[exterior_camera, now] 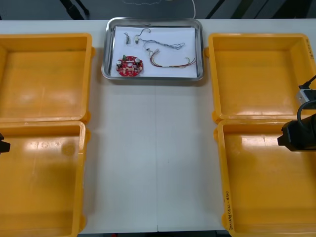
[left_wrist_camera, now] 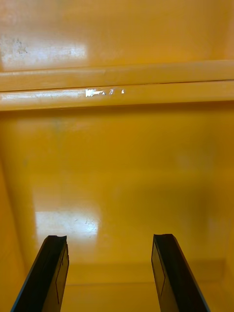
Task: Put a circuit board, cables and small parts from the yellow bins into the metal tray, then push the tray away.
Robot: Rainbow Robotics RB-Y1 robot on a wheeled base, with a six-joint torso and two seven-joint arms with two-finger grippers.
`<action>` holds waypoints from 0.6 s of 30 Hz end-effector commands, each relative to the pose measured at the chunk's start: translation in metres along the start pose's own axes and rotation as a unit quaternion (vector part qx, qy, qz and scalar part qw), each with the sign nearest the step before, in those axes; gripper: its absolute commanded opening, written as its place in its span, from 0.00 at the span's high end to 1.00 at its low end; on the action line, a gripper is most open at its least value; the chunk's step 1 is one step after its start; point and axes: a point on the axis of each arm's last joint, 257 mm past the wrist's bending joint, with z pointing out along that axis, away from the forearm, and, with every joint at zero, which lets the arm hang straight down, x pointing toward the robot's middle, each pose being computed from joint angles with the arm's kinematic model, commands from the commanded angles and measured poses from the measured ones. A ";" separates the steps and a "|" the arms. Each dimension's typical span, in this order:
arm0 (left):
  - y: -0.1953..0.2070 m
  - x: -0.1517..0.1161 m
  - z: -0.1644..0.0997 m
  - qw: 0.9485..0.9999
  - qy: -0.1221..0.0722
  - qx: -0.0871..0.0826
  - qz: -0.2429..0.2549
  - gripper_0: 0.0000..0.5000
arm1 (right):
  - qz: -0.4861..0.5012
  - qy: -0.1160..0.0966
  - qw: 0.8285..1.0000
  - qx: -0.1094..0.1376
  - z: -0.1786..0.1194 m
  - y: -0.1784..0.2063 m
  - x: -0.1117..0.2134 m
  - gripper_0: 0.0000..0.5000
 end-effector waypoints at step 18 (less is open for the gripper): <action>-0.010 -0.011 -0.005 1.000 -0.020 0.005 0.013 0.00 | 0.012 -0.008 1.000 -0.004 -0.004 -0.003 -0.003 0.00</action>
